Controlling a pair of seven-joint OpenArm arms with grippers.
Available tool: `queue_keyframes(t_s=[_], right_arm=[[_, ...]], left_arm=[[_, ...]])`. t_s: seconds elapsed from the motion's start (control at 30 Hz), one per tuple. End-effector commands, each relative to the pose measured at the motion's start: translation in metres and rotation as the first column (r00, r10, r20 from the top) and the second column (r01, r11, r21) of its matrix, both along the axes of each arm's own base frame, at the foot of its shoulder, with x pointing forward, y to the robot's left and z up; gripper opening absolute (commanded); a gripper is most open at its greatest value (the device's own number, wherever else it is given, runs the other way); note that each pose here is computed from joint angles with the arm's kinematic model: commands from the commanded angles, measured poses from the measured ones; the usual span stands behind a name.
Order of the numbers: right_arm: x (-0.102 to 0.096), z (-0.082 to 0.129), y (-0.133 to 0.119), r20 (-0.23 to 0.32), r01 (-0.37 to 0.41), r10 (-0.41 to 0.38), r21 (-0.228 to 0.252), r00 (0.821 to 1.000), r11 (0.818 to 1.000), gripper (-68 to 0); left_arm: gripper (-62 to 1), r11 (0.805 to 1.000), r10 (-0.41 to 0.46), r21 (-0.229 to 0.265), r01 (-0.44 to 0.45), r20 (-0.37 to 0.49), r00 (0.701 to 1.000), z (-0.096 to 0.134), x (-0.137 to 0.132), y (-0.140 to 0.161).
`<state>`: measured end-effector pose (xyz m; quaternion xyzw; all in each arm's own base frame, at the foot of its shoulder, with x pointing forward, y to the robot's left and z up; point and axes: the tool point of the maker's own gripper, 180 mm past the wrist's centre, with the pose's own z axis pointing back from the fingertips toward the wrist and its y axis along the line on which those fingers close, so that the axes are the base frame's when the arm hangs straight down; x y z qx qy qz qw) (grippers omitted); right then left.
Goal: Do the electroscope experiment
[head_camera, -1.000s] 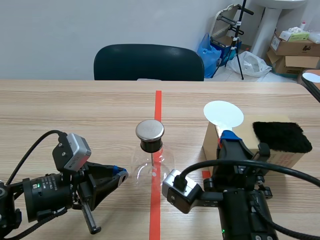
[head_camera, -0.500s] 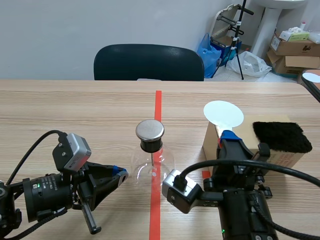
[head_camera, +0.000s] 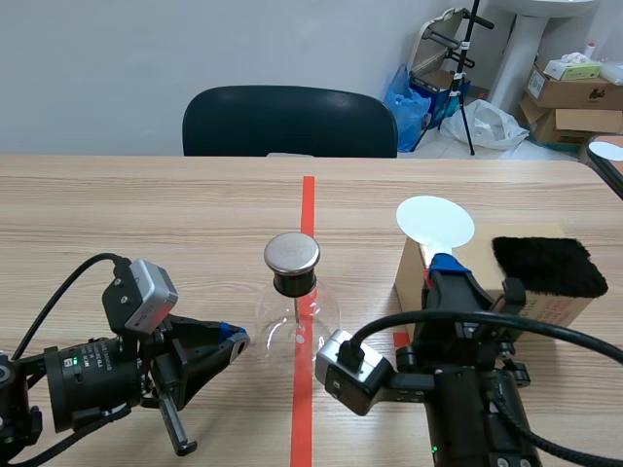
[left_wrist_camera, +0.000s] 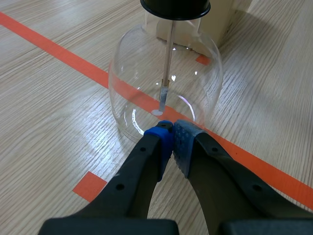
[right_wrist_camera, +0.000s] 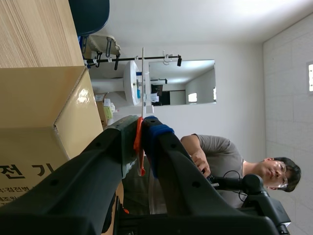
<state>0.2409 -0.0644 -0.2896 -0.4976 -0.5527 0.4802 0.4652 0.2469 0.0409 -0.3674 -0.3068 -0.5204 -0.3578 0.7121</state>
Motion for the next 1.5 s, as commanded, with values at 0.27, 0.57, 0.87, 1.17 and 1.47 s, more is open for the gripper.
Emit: queue_keyframes(t_s=[0.27, 0.57, 0.87, 1.17, 1.47], right_arm=[[0.0032, 0.0171, -0.0021, 0.071, -0.004, 0.001, 0.041, 0.997, 0.999, -66.5], [0.0031, 0.0172, -0.0007, 0.071, -0.011, 0.009, 0.039, 0.997, 0.999, -66.5], [0.0030, 0.0172, 0.0001, 0.071, -0.016, 0.013, 0.039, 0.997, 0.999, -66.5], [0.0030, 0.0173, 0.0005, 0.072, -0.018, 0.015, 0.038, 0.997, 0.999, -66.5], [0.0030, 0.0173, 0.0003, 0.072, -0.018, 0.015, 0.038, 0.997, 0.999, -66.5]], left_arm=[[-57.9, 0.999, 0.001, -0.032, 0.000, 0.029, 1.000, 0.0112, 0.0056, -0.0048], [-57.9, 0.999, 0.001, -0.032, 0.000, 0.029, 1.000, 0.0112, 0.0056, -0.0048], [-57.9, 0.999, 0.001, -0.032, 0.000, 0.029, 1.000, 0.0112, 0.0056, -0.0048], [-57.9, 0.999, 0.001, -0.032, 0.000, 0.029, 1.000, 0.0112, 0.0056, -0.0048], [-57.9, 0.999, 0.001, -0.032, 0.000, 0.029, 1.000, 0.0112, 0.0056, -0.0048]])
